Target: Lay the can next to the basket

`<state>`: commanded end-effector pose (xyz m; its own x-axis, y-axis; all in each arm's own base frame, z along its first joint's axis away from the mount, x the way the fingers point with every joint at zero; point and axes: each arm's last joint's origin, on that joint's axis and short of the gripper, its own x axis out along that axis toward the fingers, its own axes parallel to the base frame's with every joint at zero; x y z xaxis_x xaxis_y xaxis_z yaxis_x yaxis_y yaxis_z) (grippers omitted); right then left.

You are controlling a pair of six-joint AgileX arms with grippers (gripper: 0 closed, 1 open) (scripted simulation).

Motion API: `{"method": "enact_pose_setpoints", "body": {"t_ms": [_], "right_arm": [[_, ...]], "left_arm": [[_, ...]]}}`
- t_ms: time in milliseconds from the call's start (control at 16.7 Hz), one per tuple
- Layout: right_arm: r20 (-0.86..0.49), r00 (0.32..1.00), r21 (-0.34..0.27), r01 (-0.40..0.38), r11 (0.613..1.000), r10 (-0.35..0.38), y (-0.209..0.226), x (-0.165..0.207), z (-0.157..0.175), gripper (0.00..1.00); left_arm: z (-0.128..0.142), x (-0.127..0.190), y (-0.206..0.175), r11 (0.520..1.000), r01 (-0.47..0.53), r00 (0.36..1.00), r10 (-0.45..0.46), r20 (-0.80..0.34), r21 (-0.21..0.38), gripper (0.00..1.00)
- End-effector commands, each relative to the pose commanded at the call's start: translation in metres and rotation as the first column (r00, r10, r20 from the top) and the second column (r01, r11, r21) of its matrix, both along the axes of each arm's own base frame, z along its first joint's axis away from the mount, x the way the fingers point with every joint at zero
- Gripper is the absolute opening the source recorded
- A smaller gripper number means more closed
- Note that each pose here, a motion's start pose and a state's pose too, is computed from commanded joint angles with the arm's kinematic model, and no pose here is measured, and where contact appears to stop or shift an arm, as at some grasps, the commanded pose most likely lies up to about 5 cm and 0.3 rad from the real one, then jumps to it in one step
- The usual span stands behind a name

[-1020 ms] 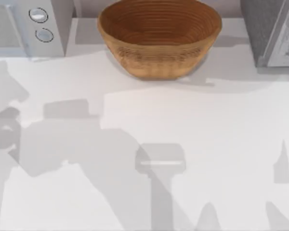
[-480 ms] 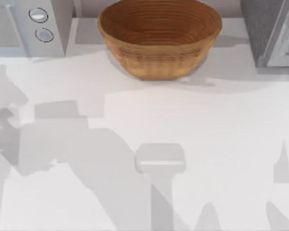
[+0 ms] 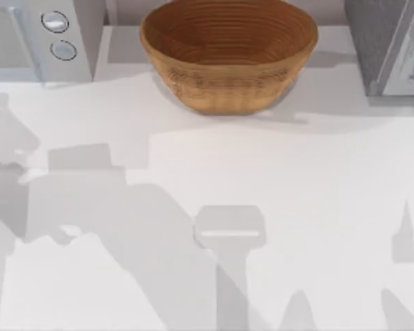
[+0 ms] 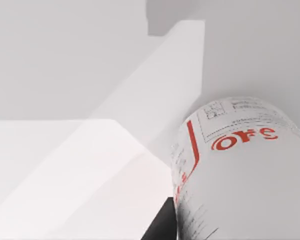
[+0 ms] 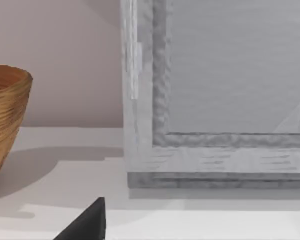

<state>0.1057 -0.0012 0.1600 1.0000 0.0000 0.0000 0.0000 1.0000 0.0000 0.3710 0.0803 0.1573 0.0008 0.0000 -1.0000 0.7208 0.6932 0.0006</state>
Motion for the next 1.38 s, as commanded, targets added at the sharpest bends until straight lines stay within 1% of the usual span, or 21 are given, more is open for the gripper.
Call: {"method": "enact_pose_setpoints", "body": {"t_ms": [180, 240, 780, 900, 1140, 1380], "right_arm": [[0.0, 1.0, 0.0, 0.0, 1.0, 0.0, 0.0, 0.0, 0.0, 1.0], [0.0, 1.0, 0.0, 0.0, 1.0, 0.0, 0.0, 0.0, 0.0, 1.0], [0.0, 1.0, 0.0, 0.0, 1.0, 0.0, 0.0, 0.0, 0.0, 1.0], [0.0, 1.0, 0.0, 0.0, 1.0, 0.0, 0.0, 0.0, 0.0, 1.0], [0.0, 1.0, 0.0, 0.0, 1.0, 0.0, 0.0, 0.0, 0.0, 1.0], [0.0, 1.0, 0.0, 0.0, 1.0, 0.0, 0.0, 0.0, 0.0, 1.0]], "left_arm": [[0.0, 0.0, 0.0, 1.0, 0.0, 1.0, 0.0, 0.0, 0.0, 0.02], [0.0, 0.0, 0.0, 1.0, 0.0, 1.0, 0.0, 0.0, 0.0, 0.0], [0.001, 0.0, -0.001, 1.0, 0.003, 1.0, -0.003, 0.002, 0.0, 0.0], [0.0, 0.003, -0.006, 1.0, -0.009, 1.0, 0.009, -0.002, -0.001, 0.0], [0.0, 0.02, -0.039, 0.997, -0.082, 0.997, 0.082, -0.012, -0.001, 0.0], [0.001, 0.037, -0.097, 0.976, -0.216, 0.976, 0.216, -0.023, 0.004, 0.0]]}}
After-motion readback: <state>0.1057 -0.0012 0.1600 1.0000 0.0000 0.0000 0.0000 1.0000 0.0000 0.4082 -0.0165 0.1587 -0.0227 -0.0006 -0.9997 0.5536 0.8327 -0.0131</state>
